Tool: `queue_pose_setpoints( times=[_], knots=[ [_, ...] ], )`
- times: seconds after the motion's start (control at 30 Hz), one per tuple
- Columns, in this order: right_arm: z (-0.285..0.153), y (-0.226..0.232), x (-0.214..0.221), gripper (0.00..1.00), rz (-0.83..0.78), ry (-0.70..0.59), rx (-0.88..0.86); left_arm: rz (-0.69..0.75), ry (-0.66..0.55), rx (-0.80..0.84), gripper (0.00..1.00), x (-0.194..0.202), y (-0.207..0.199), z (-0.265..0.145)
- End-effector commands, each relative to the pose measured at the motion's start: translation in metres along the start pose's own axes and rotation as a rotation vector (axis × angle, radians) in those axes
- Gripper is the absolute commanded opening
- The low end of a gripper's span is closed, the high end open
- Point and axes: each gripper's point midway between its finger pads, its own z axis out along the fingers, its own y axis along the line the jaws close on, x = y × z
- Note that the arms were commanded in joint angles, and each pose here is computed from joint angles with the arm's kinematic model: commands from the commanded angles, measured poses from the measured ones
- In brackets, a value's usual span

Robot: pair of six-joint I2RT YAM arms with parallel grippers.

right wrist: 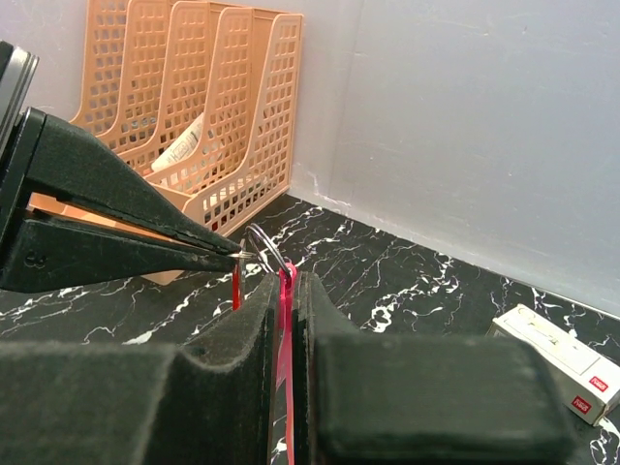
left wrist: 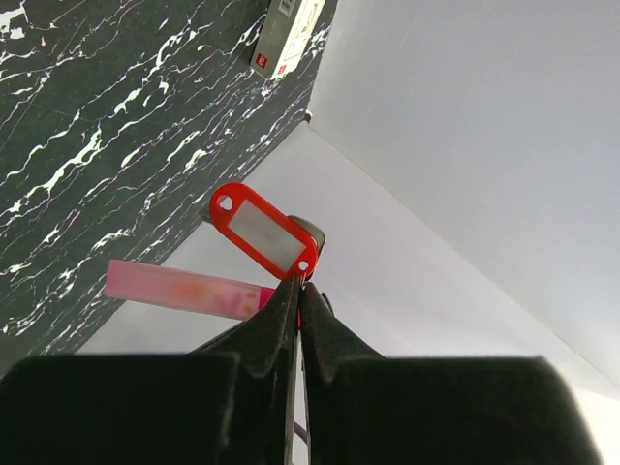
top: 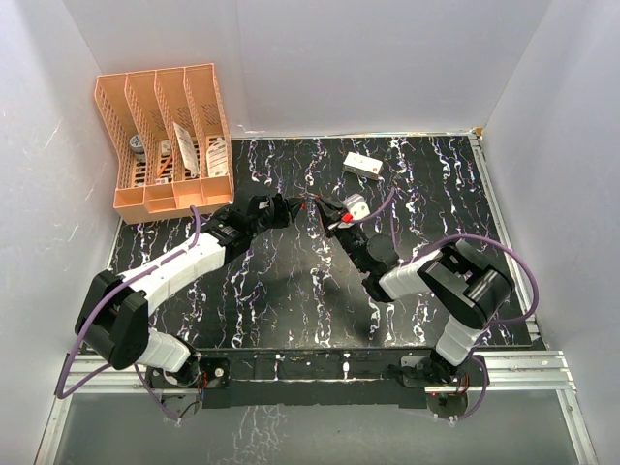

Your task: Put the keys on the keyring

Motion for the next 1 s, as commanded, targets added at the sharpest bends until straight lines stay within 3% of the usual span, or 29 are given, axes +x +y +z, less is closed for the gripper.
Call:
queue_pose_setpoints(
  times=[0.0,0.97],
  knots=[
    [0.005,-0.014,-0.096,0.0,0.069,-0.377,0.062,-0.167,0.035,0.04,0.0,0.006,-0.02,-0.013],
    [0.008,0.0,-0.099,0.0,0.092,-0.39,0.012,-0.172,0.043,0.042,0.0,0.007,-0.02,-0.01]
  ],
)
